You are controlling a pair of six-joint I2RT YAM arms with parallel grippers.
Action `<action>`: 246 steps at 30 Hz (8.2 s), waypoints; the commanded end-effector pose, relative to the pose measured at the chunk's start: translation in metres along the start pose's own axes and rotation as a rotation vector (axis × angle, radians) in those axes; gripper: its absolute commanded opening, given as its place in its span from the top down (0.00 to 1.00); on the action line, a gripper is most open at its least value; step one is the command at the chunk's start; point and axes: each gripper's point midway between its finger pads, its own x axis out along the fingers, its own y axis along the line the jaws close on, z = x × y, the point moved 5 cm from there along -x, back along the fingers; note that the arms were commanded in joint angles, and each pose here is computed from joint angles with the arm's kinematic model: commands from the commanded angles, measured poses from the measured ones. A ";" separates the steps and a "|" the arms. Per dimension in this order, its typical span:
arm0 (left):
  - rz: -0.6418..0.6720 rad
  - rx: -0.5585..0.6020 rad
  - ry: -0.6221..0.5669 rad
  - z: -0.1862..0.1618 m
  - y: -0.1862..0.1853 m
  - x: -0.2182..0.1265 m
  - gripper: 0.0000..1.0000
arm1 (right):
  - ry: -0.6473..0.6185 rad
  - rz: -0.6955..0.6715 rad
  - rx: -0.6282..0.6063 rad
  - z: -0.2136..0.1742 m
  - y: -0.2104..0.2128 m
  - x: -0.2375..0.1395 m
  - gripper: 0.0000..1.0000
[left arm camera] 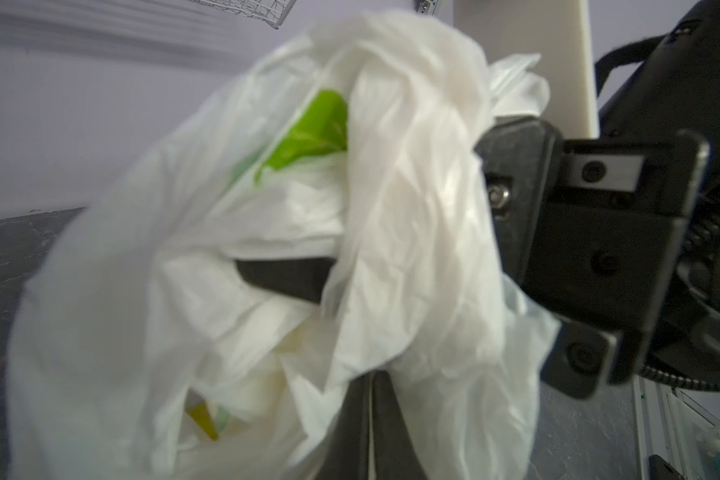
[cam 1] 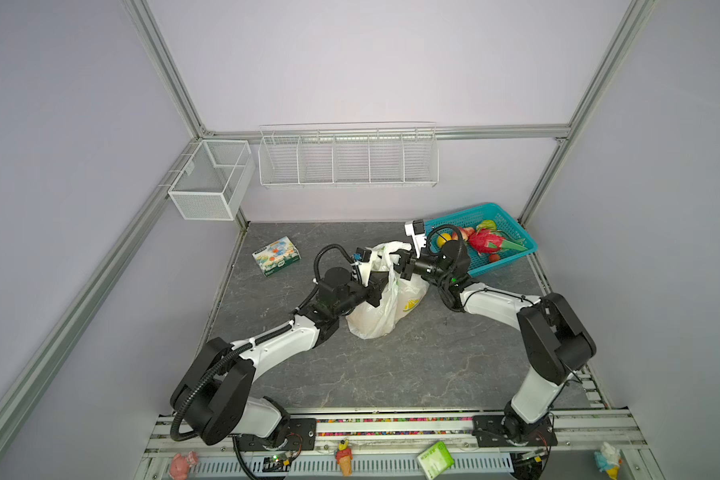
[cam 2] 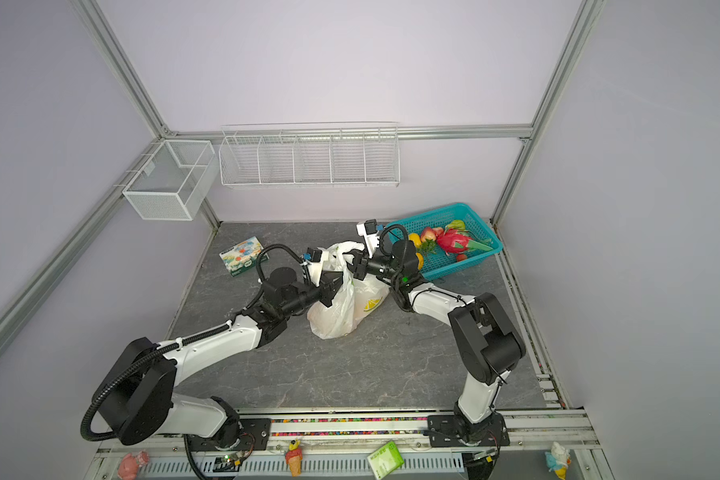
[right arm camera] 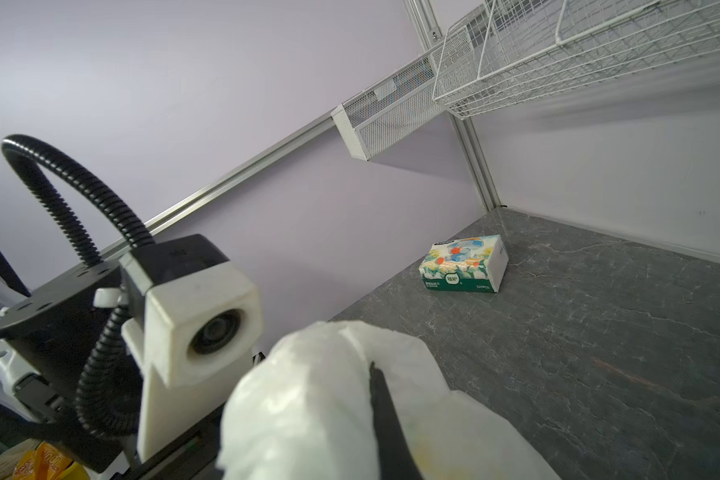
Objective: Place the fake fruits into the plastic bag and tie a complex knot
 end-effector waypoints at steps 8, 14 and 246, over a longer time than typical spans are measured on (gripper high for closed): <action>-0.047 0.022 -0.062 0.003 0.000 -0.014 0.70 | -0.004 0.153 -0.078 0.010 0.035 -0.006 0.93; -0.045 0.090 -0.038 0.001 0.002 -0.033 0.61 | 0.026 0.178 -0.100 0.005 0.037 -0.007 0.93; 0.381 -0.093 0.260 0.044 0.038 -0.141 1.00 | 0.434 -0.521 -0.274 0.008 0.035 -0.104 0.24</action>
